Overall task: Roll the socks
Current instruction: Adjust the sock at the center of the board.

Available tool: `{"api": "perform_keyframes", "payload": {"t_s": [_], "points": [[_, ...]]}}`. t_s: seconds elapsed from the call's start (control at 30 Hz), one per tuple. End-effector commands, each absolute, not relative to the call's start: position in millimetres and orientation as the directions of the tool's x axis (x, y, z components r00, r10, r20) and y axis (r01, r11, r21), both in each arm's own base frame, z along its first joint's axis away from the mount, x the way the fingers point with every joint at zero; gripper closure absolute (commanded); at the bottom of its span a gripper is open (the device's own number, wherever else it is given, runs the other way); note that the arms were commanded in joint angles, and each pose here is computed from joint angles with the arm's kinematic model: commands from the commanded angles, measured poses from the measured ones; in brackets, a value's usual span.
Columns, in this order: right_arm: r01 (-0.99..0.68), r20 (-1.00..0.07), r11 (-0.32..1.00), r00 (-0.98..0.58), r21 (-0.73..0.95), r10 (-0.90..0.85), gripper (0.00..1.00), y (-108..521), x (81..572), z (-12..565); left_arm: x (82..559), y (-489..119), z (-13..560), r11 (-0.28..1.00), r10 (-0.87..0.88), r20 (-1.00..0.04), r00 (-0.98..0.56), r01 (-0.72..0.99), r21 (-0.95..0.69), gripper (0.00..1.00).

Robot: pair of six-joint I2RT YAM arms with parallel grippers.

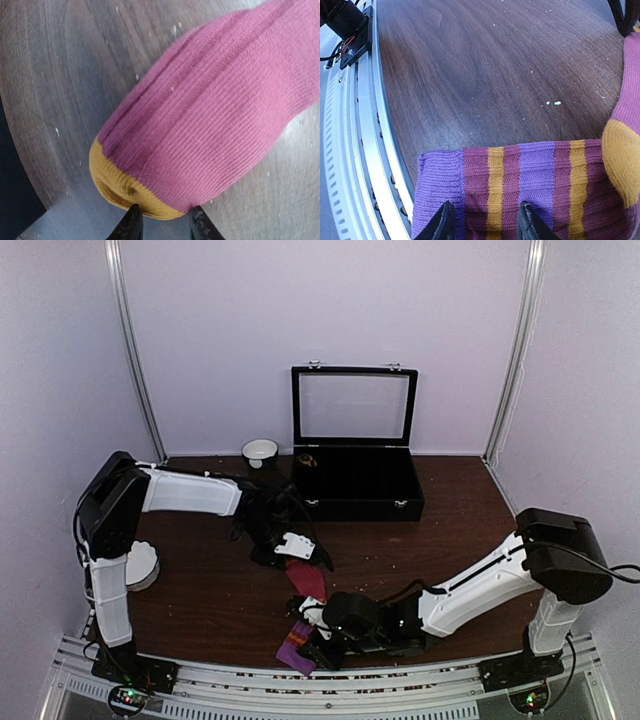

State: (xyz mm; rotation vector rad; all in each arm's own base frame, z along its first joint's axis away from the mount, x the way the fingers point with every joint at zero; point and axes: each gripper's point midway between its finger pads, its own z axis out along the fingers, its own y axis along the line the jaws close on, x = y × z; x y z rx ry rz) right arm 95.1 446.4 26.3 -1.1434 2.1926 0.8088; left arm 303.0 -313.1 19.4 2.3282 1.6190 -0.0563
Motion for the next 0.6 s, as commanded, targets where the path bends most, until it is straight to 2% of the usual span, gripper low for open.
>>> {"api": "perform_keyframes", "payload": {"t_s": [0.0, 0.07, 0.13, 0.17, 0.37, 0.57], "points": [[-0.84, -0.56, 0.487, -0.529, 0.239, -0.638, 0.58, 411, 79, -12, 286, -329, 14, -0.328, 0.902, -0.25, 0.353, 0.935, 0.137, 0.68], [-0.84, -0.56, 0.487, -0.528, 0.238, -0.638, 0.59, 410, 79, -12, 281, -331, 15, -0.325, 0.903, -0.263, 0.339, 0.941, 0.093, 0.79], [-0.837, -0.562, 0.491, -0.532, 0.24, -0.633, 0.6, 409, 80, -12, 277, -334, 17, -0.317, 0.908, -0.276, 0.317, 0.947, 0.043, 0.97], [-0.838, -0.562, 0.491, -0.532, 0.24, -0.633, 0.6, 409, 80, -12, 274, -335, 18, -0.309, 0.911, -0.282, 0.302, 0.951, 0.02, 1.0], [-0.834, -0.566, 0.494, -0.537, 0.245, -0.625, 0.63, 408, 81, -11, 266, -345, 43, -0.258, 0.908, -0.351, 0.23, 0.966, -0.033, 1.0], [-0.833, -0.562, 0.495, -0.54, 0.248, -0.626, 0.64, 404, 80, -14, 248, -355, 92, -0.235, 0.876, -0.454, 0.165, 0.967, -0.102, 1.0]]}}
